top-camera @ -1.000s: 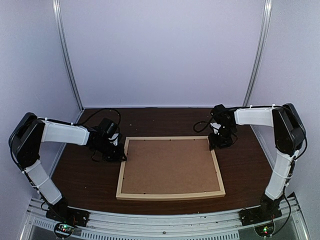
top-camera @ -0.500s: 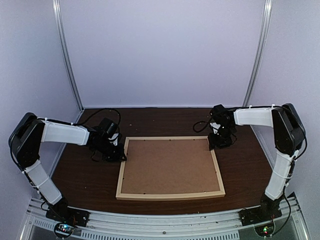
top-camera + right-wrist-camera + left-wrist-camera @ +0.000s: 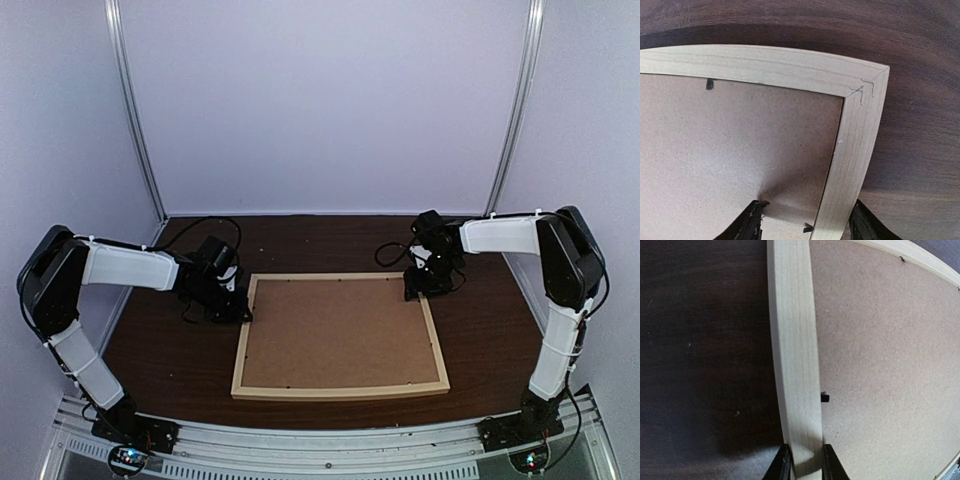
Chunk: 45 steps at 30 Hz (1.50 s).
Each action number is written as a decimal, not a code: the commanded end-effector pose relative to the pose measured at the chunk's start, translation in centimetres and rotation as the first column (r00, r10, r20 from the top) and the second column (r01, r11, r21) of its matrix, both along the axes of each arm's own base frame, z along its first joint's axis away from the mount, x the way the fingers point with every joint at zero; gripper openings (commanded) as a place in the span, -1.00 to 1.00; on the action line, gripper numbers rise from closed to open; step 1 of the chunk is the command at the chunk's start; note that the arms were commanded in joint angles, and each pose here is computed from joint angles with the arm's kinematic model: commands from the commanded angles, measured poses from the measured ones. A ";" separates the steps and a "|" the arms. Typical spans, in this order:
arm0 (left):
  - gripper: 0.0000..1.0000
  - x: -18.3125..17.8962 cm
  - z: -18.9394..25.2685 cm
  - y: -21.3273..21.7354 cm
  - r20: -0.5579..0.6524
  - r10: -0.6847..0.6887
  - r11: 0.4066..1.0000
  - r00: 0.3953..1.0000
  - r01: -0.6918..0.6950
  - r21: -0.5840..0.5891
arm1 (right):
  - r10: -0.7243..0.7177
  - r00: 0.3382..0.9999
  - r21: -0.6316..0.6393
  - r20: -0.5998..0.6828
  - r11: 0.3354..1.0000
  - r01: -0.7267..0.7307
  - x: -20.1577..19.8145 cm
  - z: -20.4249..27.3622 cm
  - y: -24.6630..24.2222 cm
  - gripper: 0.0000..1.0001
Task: Put the photo into the frame
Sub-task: Press the fastener onto the backboard.
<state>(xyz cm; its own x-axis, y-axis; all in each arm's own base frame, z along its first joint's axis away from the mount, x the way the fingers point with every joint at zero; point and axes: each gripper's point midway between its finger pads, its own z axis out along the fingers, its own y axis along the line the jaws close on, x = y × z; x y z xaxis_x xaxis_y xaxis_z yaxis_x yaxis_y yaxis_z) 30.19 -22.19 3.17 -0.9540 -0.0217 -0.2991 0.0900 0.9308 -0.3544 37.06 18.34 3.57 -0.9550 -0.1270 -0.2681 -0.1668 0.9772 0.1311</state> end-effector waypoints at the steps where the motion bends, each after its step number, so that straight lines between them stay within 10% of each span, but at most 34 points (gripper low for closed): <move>1: -1.00 -1.3 -0.8 -0.4 -0.030 -0.054 0.998 0.998 0.055 0.017 | 0.095 0.993 0.067 -0.074 0.994 -0.090 -2.4 -0.6 2.7 0.18; 16: -1.00 -1.0 -0.8 -0.3 -0.019 -0.044 0.999 0.999 0.044 0.026 | 0.052 0.999 0.064 0.008 0.997 -0.052 -3.8 5.1 -0.4 0.49; 45: -1.00 -0.4 -0.6 -0.3 0.004 -0.045 0.998 0.999 0.045 0.040 | -0.019 0.989 0.032 -0.143 0.999 0.024 -13.8 0.4 -4.7 0.39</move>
<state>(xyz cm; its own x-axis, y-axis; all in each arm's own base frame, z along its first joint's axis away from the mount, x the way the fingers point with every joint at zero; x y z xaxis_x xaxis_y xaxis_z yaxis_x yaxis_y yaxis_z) 30.24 -22.20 3.22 -0.9510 -0.0181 -0.3088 0.0931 0.9352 -0.3416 22.82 13.55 4.06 -0.9870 -0.1118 -0.1155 -0.1325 0.9725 0.1915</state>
